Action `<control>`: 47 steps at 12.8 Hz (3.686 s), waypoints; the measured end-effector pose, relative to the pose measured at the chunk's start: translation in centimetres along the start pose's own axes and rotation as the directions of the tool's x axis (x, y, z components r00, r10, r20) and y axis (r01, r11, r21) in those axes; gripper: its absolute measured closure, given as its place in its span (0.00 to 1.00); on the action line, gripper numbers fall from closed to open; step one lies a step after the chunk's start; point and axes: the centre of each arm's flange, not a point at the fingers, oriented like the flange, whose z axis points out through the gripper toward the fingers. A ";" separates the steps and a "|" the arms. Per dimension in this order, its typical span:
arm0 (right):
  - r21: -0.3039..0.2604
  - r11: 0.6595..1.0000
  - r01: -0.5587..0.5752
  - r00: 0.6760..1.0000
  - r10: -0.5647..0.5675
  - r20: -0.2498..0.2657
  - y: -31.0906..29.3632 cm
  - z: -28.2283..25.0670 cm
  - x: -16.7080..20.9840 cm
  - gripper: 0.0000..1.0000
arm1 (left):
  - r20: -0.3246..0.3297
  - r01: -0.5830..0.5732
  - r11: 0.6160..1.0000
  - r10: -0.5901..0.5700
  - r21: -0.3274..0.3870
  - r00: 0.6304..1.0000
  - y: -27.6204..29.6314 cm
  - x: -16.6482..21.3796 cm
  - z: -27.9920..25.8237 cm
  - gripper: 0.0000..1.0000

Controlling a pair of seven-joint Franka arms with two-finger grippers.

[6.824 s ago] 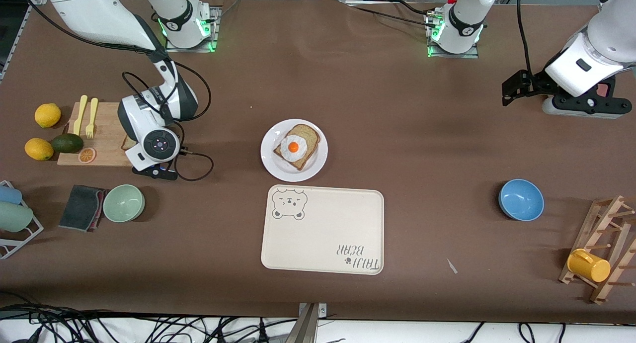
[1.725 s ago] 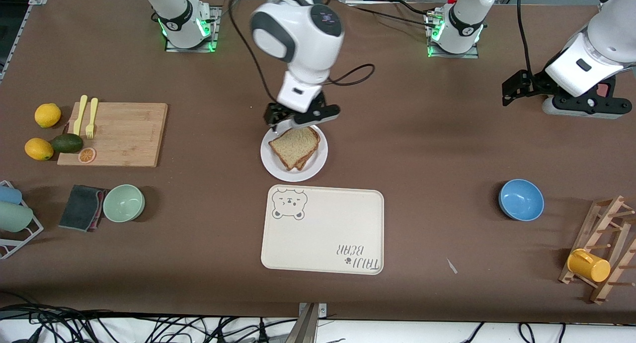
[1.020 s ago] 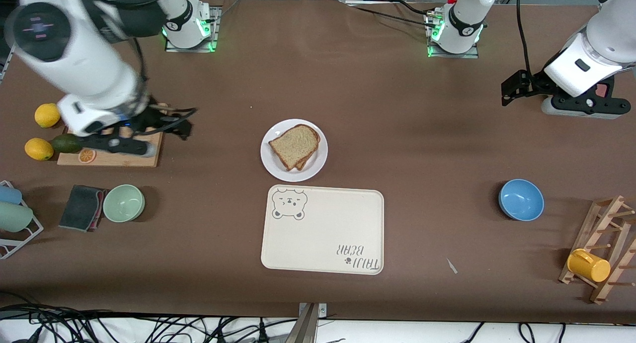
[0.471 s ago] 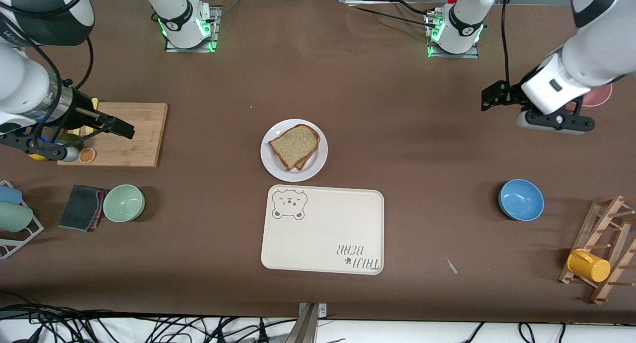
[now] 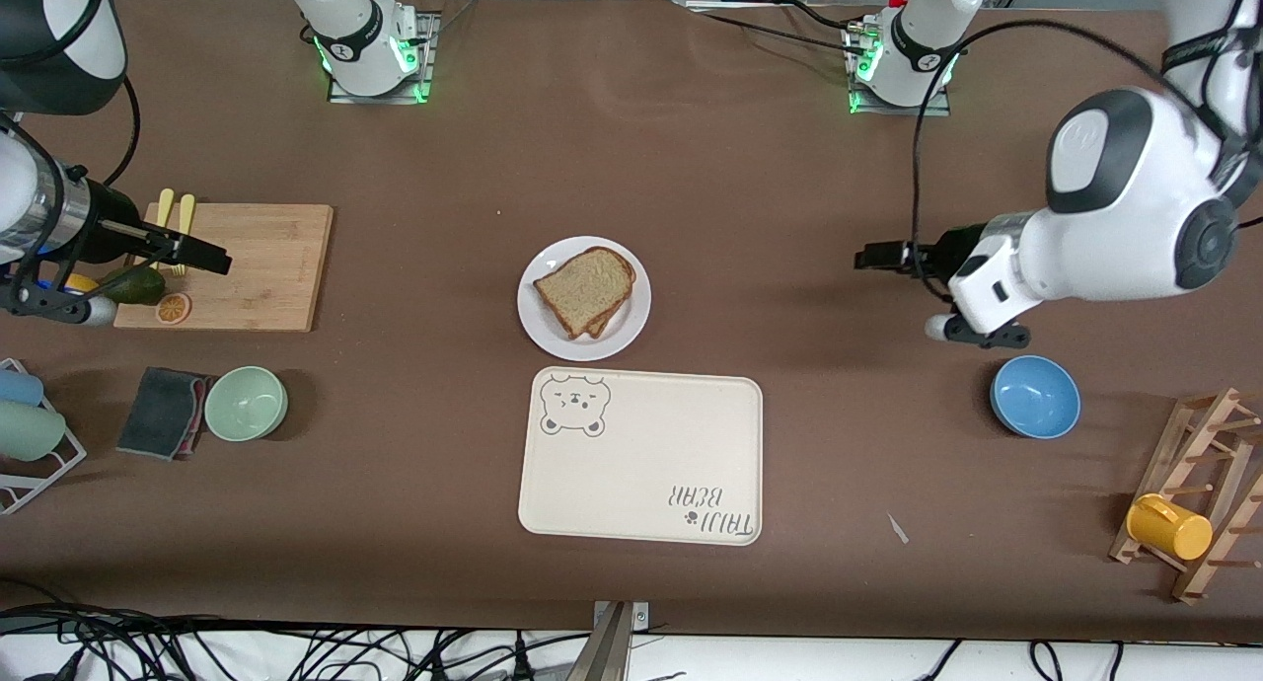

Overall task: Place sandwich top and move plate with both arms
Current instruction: 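Reach the left gripper toward the rim of the white plate, then close the left gripper on the plate rim, then slide the plate with the left gripper onto the bear tray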

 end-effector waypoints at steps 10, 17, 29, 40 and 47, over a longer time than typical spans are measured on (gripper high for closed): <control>0.018 1.000 0.018 0.997 -0.016 -0.076 0.6 -0.8 -1.0 0.00 | -0.042 -0.174 0.938 0.169 -0.300 0.985 4.8 6.4 18.2 0.06; 0.010 0.997 0.080 0.994 -0.079 -0.074 -1.3 0.9 -3.6 0.00 | -0.164 -0.241 0.856 0.185 -0.457 0.969 4.5 5.7 27.8 0.21; 0.010 0.988 0.156 0.979 -0.153 -0.136 -0.8 1.2 -2.2 0.00 | -0.247 -0.330 0.820 0.238 -0.467 0.939 5.5 5.0 33.7 0.41; 0.013 0.989 0.148 0.975 -0.144 -0.169 0.2 -4.4 -3.2 0.00 | -0.285 -0.374 0.802 0.264 -0.466 0.921 5.6 4.7 36.9 0.67; 0.059 0.987 0.149 0.975 -0.136 -0.174 0.2 -5.8 -3.6 0.00 | -0.311 -0.390 0.804 0.269 -0.449 0.912 6.4 5.6 36.9 0.89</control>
